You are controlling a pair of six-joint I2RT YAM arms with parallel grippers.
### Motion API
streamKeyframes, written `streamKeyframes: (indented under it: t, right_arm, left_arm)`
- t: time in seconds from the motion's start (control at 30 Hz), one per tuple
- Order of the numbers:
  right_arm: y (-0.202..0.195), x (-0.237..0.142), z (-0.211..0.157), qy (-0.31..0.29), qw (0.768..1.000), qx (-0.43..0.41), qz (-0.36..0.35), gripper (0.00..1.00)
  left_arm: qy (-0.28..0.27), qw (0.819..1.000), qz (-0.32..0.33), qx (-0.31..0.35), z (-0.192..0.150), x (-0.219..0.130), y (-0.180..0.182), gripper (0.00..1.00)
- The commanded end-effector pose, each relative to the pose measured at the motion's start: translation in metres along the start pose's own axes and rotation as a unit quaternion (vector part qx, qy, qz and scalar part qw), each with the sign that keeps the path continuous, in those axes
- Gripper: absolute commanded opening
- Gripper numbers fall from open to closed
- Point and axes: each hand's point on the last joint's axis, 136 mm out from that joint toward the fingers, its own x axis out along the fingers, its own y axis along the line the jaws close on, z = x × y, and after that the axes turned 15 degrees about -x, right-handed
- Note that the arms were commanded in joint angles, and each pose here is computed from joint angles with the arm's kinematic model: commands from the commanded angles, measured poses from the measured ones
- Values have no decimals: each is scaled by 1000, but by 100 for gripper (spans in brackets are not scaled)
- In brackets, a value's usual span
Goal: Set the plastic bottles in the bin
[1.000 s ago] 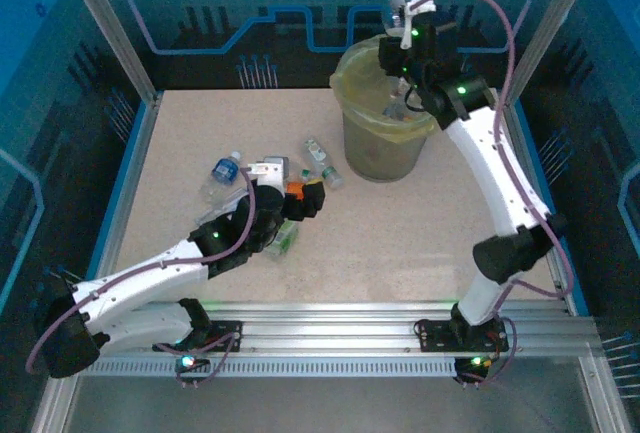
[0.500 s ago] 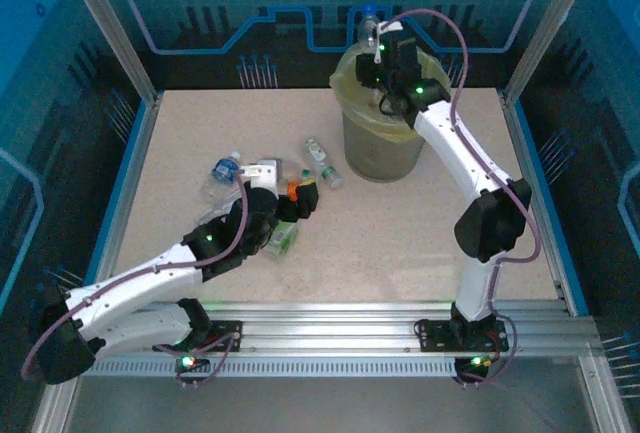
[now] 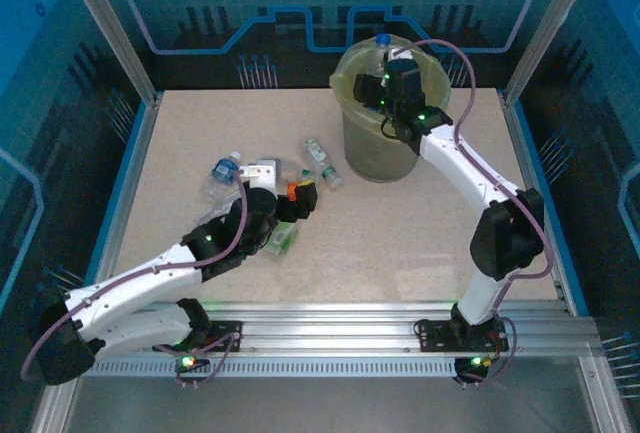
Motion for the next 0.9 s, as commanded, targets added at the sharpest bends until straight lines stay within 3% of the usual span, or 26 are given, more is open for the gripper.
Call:
streamKeyframes:
  t: [0.0,0.3,0.47,0.6,0.87]
  right_arm:
    - [-10,-17,20,-37,999,19,-16,79]
    - [-34,-43,28,-49,997,18,-61,89]
    - [-50,-61,28,-32,995,22,-92,100]
    - [-63,-76,23,-1,994,29,-108,100]
    - [-87,-122,-3,78,983,51,-159,100]
  left_arm:
    - [-4,1000,8,13,2,0,4,99]
    - [4,1000,14,26,1,2,5,99]
    - [24,999,15,26,-4,5,7,99]
    - [64,998,16,24,-13,8,12,99]
    - [196,979,49,24,-44,3,34,99]
